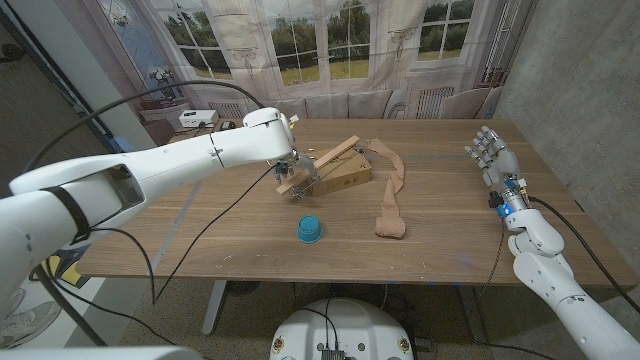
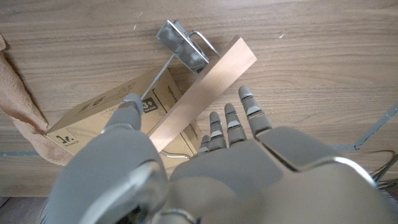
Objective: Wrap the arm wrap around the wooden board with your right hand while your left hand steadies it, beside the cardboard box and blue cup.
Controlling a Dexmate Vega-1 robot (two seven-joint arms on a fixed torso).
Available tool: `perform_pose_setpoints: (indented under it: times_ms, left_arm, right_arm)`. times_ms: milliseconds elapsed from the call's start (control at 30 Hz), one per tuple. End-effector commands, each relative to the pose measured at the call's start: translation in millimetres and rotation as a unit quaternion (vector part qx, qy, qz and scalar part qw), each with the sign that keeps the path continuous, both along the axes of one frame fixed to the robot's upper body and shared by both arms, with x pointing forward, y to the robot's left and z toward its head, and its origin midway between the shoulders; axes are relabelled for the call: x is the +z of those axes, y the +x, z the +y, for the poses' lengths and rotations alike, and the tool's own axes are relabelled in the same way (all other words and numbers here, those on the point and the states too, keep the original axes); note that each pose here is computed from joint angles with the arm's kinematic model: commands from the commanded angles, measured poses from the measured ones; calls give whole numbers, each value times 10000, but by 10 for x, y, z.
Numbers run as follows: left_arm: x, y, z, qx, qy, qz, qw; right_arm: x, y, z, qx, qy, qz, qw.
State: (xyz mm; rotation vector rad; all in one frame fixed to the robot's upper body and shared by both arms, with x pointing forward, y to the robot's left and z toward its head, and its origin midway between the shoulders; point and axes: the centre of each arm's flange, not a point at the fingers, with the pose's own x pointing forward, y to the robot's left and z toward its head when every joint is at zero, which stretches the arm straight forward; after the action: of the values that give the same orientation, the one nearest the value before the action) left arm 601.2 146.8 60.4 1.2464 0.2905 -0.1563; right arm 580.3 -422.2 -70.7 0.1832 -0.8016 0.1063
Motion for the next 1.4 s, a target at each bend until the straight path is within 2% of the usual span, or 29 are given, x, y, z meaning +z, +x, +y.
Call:
perform_pose_setpoints:
  times_ms: [33,367,833,1000,1133,1400]
  left_arm:
    - [-36,41,-33,110,114,428,9990]
    - [-119,87,-15,126,38,572,9983]
    - [-204,116,51,295,-146,310,9990]
    - [-228,118,83,341,-268,149,9989]
    - [-230,98,117,425,-399,-159,9982]
    - [-205,65,150,486,-517,-521,9961]
  right_arm:
    - [-22,-29,-33,-57,43,-40,10000]
    - [-42,-48,-44,-97,80,-55,9999]
    - [-59,-55,-38,-118,102,-12,9999]
    - [-56,-59,-30,-120,92,-1,9999]
    - [-29,-66,-16,-129,65,-13,9999]
    - [-1,-58,20,-130,57,-30,9999]
